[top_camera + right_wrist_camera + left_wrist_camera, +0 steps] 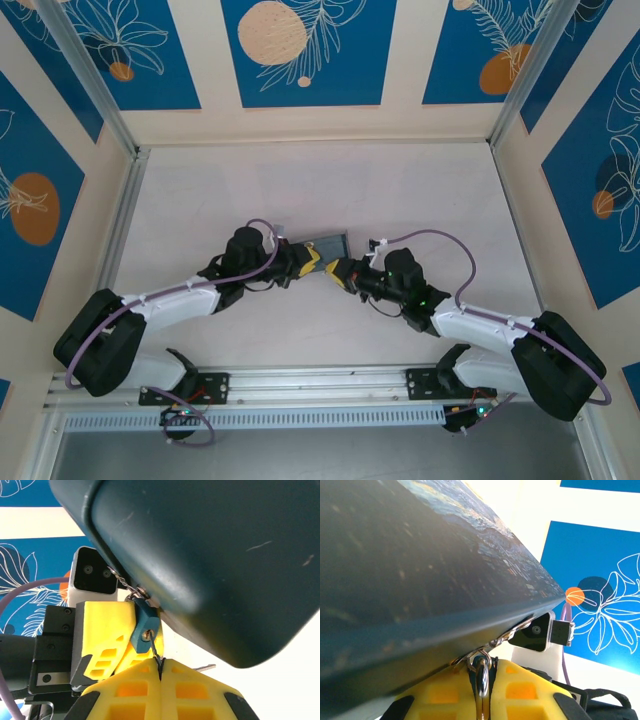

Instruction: Unlock the padlock with the key

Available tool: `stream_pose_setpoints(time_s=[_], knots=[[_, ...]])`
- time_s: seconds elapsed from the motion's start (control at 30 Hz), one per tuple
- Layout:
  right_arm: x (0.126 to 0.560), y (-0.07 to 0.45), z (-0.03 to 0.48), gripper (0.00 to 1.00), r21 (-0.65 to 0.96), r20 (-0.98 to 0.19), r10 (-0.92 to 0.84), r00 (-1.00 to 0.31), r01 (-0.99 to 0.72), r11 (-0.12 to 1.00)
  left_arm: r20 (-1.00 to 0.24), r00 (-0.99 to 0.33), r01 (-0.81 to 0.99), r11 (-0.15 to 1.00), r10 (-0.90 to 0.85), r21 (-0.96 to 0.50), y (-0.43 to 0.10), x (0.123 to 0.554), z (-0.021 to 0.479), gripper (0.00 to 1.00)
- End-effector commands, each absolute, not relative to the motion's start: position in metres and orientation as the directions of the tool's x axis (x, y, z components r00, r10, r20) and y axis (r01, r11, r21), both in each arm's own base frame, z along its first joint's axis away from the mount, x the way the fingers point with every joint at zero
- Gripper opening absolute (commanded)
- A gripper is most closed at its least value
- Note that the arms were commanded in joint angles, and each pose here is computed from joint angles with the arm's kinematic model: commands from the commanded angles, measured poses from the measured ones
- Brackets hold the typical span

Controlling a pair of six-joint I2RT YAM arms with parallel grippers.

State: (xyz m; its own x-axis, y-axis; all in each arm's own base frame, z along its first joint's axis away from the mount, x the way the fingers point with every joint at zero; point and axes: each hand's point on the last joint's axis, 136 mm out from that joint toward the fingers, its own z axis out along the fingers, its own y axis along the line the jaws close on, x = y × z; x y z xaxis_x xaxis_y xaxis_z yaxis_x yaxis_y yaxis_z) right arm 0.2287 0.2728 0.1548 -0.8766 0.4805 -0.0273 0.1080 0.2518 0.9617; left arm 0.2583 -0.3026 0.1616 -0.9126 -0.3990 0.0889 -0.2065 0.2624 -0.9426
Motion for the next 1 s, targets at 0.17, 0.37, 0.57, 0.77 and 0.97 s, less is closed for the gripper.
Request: stream_pose_setpoints(time_s=[0.17, 0.37, 0.57, 0.77, 0.97], knots=[[0.235, 0.28, 0.176, 0.0, 0.974, -0.049, 0.49, -0.87, 0.067, 0.217, 0.017, -0.925, -0.106, 0.214, -0.379, -0.971, -0.305, 0.261, 0.193, 0.0], [0.237, 0.281, 0.175, 0.0, 0.974, -0.044, 0.495, -0.868, 0.073, 0.214, 0.017, -0.924, -0.103, 0.206, -0.381, -0.973, -0.305, 0.262, 0.196, 0.0], [0.244, 0.284, 0.175, 0.0, 0.98, -0.026, 0.509, -0.86, 0.079, 0.183, 0.025, -0.924, -0.101, 0.18, -0.382, -0.978, -0.306, 0.262, 0.202, 0.0], [0.25, 0.287, 0.175, 0.0, 0.984, 0.002, 0.529, -0.848, 0.096, 0.15, 0.026, -0.923, -0.093, 0.158, -0.384, -0.983, -0.306, 0.26, 0.211, 0.0], [0.254, 0.291, 0.172, 0.0, 0.985, 0.052, 0.542, -0.839, 0.132, 0.109, 0.025, -0.922, -0.083, 0.137, -0.386, -0.987, -0.306, 0.259, 0.219, 0.0]])
